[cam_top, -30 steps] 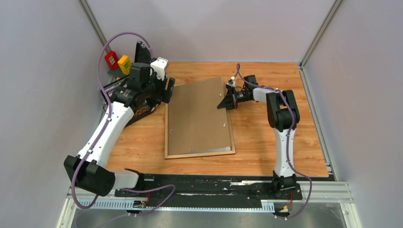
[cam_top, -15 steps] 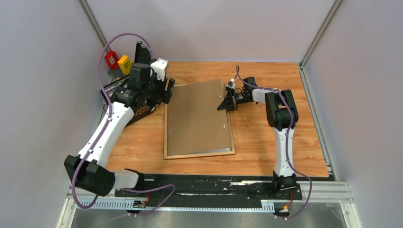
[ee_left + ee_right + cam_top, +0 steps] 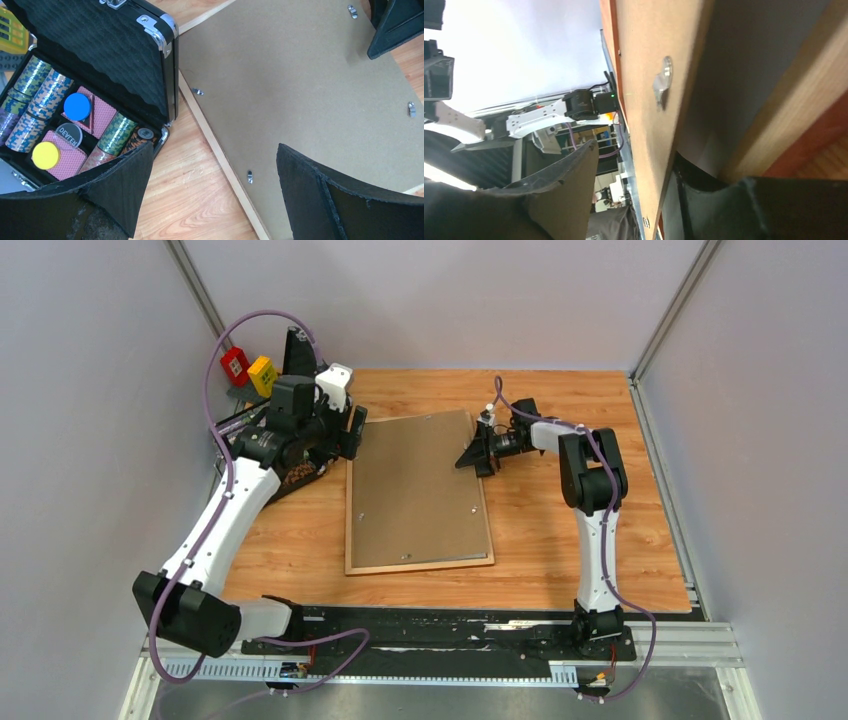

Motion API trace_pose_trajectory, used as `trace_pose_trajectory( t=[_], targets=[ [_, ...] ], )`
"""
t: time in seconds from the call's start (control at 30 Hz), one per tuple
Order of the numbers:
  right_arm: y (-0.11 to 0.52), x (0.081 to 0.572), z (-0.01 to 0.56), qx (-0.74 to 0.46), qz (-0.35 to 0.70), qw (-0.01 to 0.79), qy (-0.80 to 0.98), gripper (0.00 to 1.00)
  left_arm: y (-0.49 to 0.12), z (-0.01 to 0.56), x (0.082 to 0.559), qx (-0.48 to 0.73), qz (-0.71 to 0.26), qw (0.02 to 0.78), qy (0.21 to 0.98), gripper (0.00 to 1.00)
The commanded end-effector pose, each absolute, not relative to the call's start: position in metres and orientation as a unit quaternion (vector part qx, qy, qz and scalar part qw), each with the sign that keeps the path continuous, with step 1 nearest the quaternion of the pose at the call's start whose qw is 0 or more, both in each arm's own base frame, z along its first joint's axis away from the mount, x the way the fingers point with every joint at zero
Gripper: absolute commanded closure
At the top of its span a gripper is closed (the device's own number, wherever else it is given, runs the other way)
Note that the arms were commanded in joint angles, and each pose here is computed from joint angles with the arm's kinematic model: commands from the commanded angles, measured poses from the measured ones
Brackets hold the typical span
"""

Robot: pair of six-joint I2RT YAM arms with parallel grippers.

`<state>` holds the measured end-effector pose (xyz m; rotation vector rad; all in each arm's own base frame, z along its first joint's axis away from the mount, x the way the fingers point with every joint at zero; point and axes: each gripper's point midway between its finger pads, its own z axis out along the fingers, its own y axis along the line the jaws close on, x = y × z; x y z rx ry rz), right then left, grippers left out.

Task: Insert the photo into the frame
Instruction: Place the photo frame item in the photo frame.

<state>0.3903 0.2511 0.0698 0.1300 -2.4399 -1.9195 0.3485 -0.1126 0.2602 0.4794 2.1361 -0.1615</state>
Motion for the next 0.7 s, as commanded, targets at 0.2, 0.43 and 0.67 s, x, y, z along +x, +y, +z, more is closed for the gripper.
trace_pose_trajectory(
  t=[0.2, 0.43, 0.67],
  targets=[
    [0.246, 0.4, 0.074, 0.066, -0.539, -0.027, -0.839, 0.38, -0.11, 0.276, 0.345, 0.201, -0.064, 0.482, 0.851, 0.0],
    [0.25, 0.392, 0.076, 0.076, -0.523, -0.028, -0.849, 0.28, -0.109, 0.277, 0.344, 0.201, -0.063, 0.485, 0.849, 0.0],
    [0.255, 0.385, 0.081, 0.09, -0.505, -0.033, -0.858, 0.21, -0.109, 0.277, 0.343, 0.201, -0.063, 0.485, 0.849, 0.0]
  ],
)
